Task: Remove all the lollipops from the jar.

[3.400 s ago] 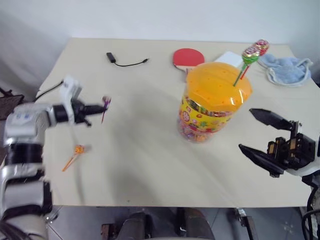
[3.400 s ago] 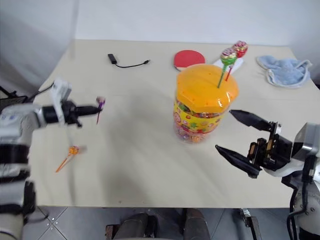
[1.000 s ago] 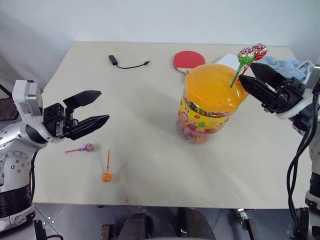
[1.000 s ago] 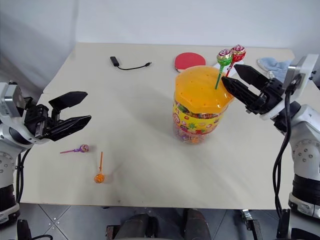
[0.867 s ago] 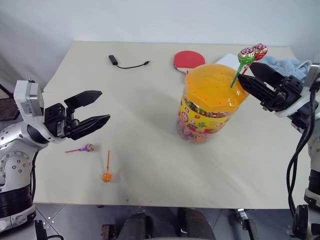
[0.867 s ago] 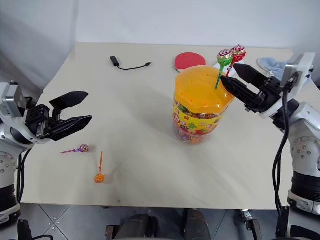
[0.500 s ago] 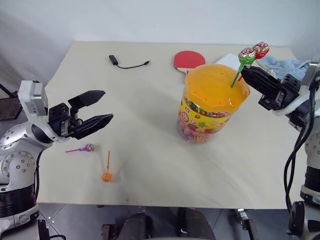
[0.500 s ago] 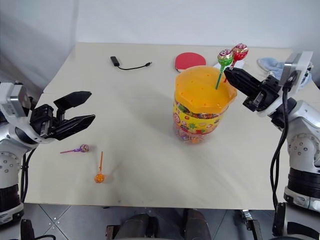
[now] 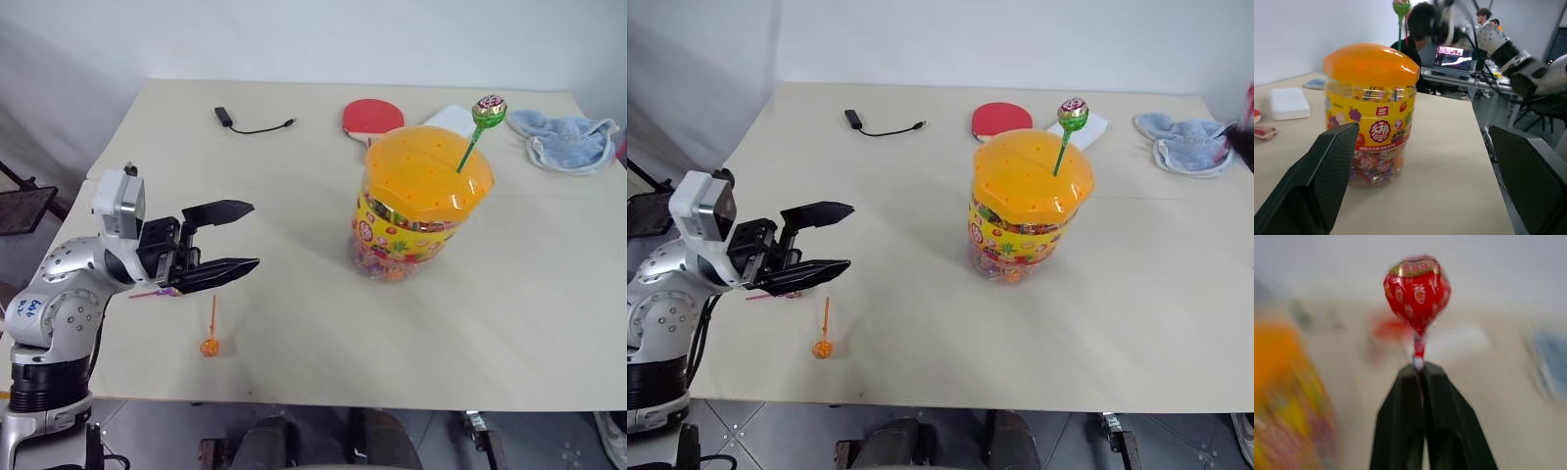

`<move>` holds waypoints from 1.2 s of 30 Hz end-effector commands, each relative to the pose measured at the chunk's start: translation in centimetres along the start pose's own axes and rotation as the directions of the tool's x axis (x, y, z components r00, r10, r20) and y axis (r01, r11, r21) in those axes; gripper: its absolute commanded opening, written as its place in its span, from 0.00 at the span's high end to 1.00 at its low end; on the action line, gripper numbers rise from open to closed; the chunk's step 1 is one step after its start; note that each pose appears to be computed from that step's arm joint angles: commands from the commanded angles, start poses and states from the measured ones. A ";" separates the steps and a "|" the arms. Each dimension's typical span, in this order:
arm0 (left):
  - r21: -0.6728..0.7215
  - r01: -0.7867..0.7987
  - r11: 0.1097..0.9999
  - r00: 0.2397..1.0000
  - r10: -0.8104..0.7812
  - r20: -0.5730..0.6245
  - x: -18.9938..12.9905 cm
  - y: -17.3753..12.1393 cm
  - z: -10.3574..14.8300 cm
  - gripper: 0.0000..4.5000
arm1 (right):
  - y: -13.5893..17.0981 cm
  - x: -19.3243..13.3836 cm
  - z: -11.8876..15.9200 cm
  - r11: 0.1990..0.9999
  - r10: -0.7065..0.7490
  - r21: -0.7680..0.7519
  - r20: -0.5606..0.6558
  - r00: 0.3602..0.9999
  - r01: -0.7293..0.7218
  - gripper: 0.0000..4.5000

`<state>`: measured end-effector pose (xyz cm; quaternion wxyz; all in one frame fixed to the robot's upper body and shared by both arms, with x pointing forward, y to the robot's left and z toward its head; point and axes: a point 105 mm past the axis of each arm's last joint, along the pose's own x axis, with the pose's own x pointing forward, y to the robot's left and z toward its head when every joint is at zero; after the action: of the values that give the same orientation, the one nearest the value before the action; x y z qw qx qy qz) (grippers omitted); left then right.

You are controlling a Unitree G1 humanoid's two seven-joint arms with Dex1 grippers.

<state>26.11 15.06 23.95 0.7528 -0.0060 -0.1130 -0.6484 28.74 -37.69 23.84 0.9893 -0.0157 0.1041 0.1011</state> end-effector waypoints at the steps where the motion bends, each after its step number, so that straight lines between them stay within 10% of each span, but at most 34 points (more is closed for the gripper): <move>1: 0.020 0.015 1.000 1.000 -0.015 -0.002 0.3 -0.2 0.0 0.00 | -1.1 -0.1 -3.6 0.989 -0.098 -0.125 -0.209 0.973 0.073 1.00; 10: 0.007 0.056 0.998 0.998 -0.056 -0.038 0.8 -0.7 -0.1 0.00 | -2.5 0.9 -12.1 0.981 -0.189 -0.127 -0.408 0.893 0.149 1.00; 18: 0.026 0.053 0.998 0.997 -0.051 -0.059 0.6 -0.1 1.0 0.00 | -1.1 2.1 -12.9 0.992 -0.128 -0.068 -0.427 0.895 0.109 0.86; 24: 0.027 0.028 0.999 0.997 -0.026 -0.075 -0.1 0.0 1.3 0.00 | -2.9 0.2 -9.3 0.984 -0.169 -0.112 -0.336 0.927 0.139 0.43; 29: 0.022 -0.014 1.000 0.997 0.015 -0.069 -1.1 0.4 1.1 0.00 | -0.8 -2.4 -0.7 0.961 0.059 -0.269 -0.029 0.998 -0.064 0.05; 36: -0.011 -0.066 0.998 0.998 0.066 0.003 -2.2 1.5 0.9 0.00 | 9.9 -3.2 3.6 0.774 0.594 -0.386 0.167 0.787 -0.502 0.05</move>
<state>27.31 17.06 23.78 0.7738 -0.0146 -0.0869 -0.6272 24.89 -31.00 26.81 0.9265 -0.1284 -0.0200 0.3532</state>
